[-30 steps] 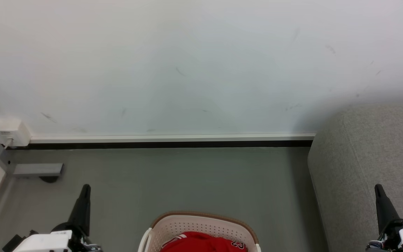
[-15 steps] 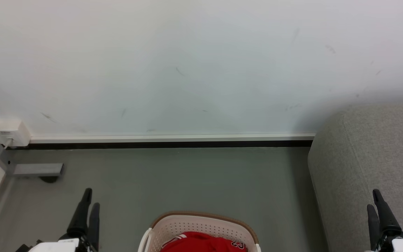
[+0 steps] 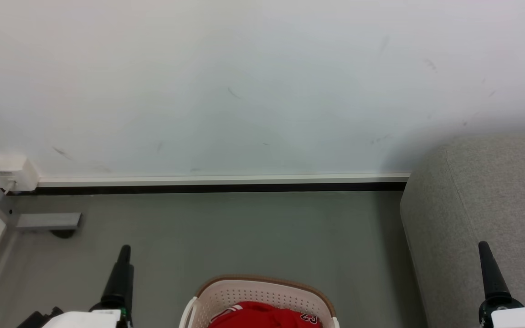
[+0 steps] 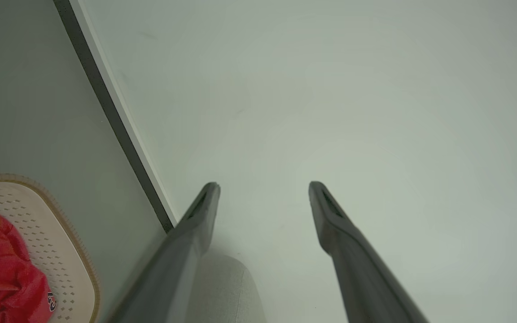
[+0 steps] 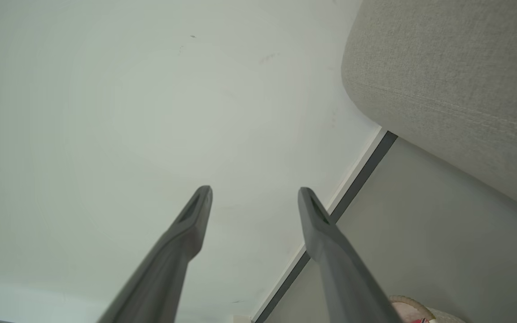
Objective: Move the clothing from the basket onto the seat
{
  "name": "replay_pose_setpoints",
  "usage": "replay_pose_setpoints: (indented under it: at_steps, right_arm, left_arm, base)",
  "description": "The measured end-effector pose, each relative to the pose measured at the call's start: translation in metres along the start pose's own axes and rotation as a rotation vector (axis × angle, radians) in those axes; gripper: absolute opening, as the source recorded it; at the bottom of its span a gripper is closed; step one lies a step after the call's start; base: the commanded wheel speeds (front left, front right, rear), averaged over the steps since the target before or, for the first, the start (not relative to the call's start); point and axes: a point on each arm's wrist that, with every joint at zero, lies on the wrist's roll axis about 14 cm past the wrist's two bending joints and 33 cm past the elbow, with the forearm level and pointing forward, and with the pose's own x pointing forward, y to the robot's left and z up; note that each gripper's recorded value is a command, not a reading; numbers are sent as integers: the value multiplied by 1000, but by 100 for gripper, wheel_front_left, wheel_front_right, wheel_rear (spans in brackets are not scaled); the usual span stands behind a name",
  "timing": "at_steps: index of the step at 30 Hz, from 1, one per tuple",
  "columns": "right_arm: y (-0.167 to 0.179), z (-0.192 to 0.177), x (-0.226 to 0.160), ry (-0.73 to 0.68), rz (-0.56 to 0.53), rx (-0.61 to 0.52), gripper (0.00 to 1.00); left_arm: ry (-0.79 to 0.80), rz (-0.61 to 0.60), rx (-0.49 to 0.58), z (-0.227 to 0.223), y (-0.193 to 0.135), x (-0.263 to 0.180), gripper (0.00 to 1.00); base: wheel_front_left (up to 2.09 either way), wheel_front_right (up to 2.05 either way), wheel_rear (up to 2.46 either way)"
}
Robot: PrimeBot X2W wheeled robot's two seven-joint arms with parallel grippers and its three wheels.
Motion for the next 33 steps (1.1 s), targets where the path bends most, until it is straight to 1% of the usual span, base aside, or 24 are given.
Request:
replay_pose_setpoints:
  at_steps: [9,11,14,20,26,33]
  right_arm:
    - [9,-2,-1,10,33,-262,100]
    - [10,-3,-1,12,37,-311,100]
    - [10,-4,-2,17,43,-389,100]
    - [12,-10,-3,36,63,-537,100]
    - [14,-15,-3,45,80,-638,100]
    - [17,-18,-3,44,100,-732,100]
  left_arm:
    - [33,14,250,-14,3,0,100]
    - [45,16,330,-17,3,0,100]
    - [52,20,423,-18,4,0,100]
    - [38,12,560,-17,0,0,100]
    - [15,-8,686,-15,-8,0,100]
    - [8,-20,799,-17,-10,-3,100]
  base:
    - [0,0,0]
    - [0,0,0]
    - [0,0,0]
    - [0,0,0]
    - [0,0,0]
    - [0,0,0]
